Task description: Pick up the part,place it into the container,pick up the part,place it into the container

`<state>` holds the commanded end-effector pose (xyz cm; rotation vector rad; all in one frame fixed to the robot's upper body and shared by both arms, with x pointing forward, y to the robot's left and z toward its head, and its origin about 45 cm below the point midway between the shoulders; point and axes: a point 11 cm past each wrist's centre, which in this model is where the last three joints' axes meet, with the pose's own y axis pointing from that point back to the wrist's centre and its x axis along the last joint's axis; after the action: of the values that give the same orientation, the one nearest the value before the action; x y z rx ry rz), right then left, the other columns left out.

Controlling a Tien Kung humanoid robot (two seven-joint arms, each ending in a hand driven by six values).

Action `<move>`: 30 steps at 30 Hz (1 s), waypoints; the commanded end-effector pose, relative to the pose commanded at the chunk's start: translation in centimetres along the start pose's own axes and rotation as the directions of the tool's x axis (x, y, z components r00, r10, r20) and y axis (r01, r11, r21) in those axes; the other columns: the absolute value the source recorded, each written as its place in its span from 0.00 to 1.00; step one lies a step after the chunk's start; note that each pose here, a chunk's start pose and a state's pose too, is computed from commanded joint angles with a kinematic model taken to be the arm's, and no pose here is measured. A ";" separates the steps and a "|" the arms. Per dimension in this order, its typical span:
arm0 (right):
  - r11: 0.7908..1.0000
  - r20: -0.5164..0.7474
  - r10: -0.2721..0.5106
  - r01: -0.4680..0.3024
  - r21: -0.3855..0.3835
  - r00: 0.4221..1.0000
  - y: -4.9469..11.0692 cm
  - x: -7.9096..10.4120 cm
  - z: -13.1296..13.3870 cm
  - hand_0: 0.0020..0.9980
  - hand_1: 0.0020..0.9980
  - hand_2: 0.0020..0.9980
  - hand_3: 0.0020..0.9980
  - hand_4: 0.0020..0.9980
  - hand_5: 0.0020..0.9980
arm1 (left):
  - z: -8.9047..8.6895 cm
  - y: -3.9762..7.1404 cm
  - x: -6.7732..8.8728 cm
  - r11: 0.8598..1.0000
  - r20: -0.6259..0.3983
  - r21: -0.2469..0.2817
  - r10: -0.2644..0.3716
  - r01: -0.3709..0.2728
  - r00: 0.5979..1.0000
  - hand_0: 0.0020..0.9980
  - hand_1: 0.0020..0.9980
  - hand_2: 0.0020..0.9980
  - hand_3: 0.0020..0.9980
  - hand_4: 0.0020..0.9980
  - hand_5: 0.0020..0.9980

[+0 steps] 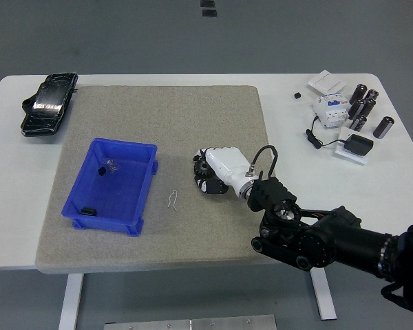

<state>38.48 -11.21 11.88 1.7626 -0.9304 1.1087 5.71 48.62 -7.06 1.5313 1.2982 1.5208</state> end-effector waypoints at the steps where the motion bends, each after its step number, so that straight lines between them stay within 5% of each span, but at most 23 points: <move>1: 1.000 0.002 0.006 -0.006 0.004 1.000 0.0 0.2 -0.1 0.39 0.44 0.46 0.46 0.43 0.04 | 0.0 0.0 0.0 1.000 0.000 0.000 0.000 0.000 1.000 0.75 0.72 0.72 0.66 0.67 0.38; 11: 0.984 0.046 0.127 -0.131 0.124 0.991 1.0 3.5 -4.9 0.39 0.43 0.44 0.45 0.40 0.03 | -0.1 0.0 0.0 1.000 -0.004 0.004 -0.001 0.001 1.000 0.75 0.72 0.72 0.66 0.68 0.40; 20: 0.930 0.116 0.156 -0.186 0.318 0.981 3.5 4.6 -12.6 0.39 0.44 0.44 0.44 0.40 0.03 | -0.1 0.0 0.0 1.000 -0.004 0.006 -0.001 0.001 1.000 0.75 0.72 0.72 0.66 0.68 0.40; 27: 0.922 0.138 0.190 -0.225 0.316 0.972 3.5 5.8 -12.7 0.39 0.44 0.44 0.45 0.40 0.03 | -0.1 0.0 0.0 1.000 -0.004 0.008 -0.001 0.001 1.000 0.75 0.72 0.72 0.66 0.68 0.41; 28: 0.924 0.139 0.194 -0.229 0.307 0.971 3.3 6.0 -12.4 0.40 0.48 0.55 0.56 0.42 0.01 | -0.1 0.0 0.0 1.000 -0.005 0.008 -0.001 0.001 1.000 0.75 0.72 0.72 0.66 0.68 0.41; 30: 0.932 0.139 0.198 -0.230 0.278 0.970 2.9 6.4 -11.5 0.40 0.48 0.55 0.56 0.42 0.01 | -0.2 0.0 -0.1 1.000 -0.005 0.010 -0.001 0.001 1.000 0.75 0.72 0.72 0.66 0.68 0.41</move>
<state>34.51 -2.80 21.58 2.0129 -1.0902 1.3589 5.57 48.54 -7.07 1.5335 1.3108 1.5204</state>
